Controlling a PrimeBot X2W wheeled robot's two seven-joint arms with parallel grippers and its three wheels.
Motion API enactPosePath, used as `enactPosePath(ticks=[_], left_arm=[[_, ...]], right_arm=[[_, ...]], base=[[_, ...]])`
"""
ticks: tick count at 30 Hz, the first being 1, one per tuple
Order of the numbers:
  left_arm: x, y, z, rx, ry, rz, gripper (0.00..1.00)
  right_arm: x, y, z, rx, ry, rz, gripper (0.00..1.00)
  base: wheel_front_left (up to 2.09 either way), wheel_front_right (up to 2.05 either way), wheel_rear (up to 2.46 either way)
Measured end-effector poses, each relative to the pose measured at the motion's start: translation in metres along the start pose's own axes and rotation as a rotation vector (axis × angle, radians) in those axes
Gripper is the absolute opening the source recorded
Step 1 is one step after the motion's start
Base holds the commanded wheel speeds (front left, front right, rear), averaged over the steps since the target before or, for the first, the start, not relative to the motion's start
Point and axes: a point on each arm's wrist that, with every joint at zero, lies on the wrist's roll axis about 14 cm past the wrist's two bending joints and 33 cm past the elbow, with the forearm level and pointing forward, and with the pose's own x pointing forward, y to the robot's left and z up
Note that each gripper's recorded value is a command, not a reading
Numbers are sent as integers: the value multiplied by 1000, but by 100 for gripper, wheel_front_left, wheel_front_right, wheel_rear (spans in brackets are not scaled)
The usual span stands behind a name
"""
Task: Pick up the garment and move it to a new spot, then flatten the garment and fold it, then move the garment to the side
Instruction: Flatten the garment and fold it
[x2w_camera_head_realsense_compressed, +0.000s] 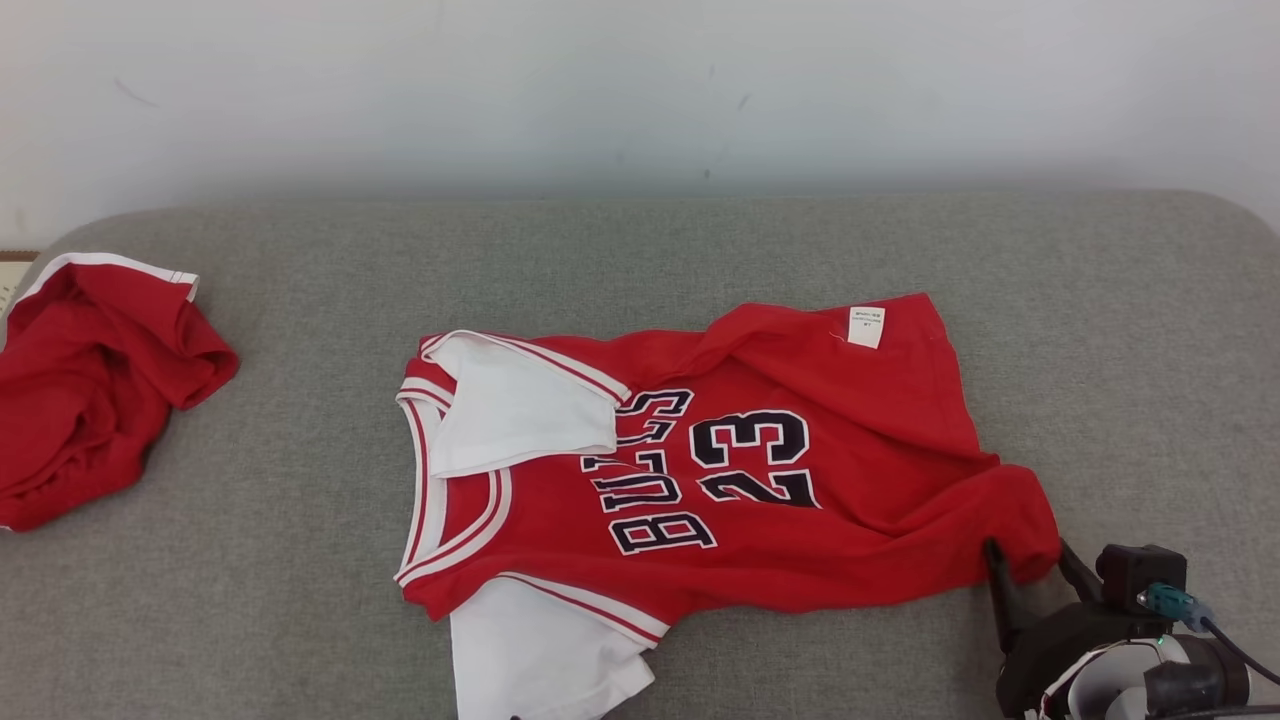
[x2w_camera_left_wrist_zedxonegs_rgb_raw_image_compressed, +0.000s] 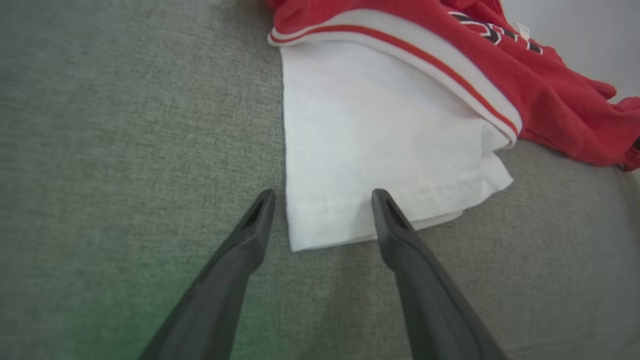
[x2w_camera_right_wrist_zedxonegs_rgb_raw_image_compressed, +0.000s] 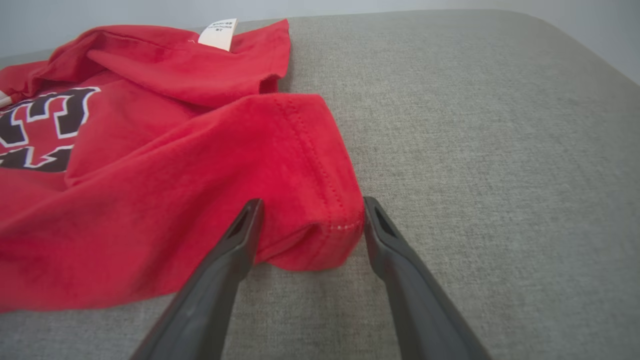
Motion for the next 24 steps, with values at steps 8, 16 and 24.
enactPosePath(ticks=[8,16,24], left_arm=[[7,-9,1,-21,9,-30,0],[-9,-4,25,-26,-87,12,0],[-31,7,80,5,-277,40,0]], right_arm=[[6,2,1,5,-10,15,0],[-15,10,2,46,-62,35,0],[-45,29,11,77,-93,103,0]], base=[[0,0,0],[0,0,0],[0,0,0]])
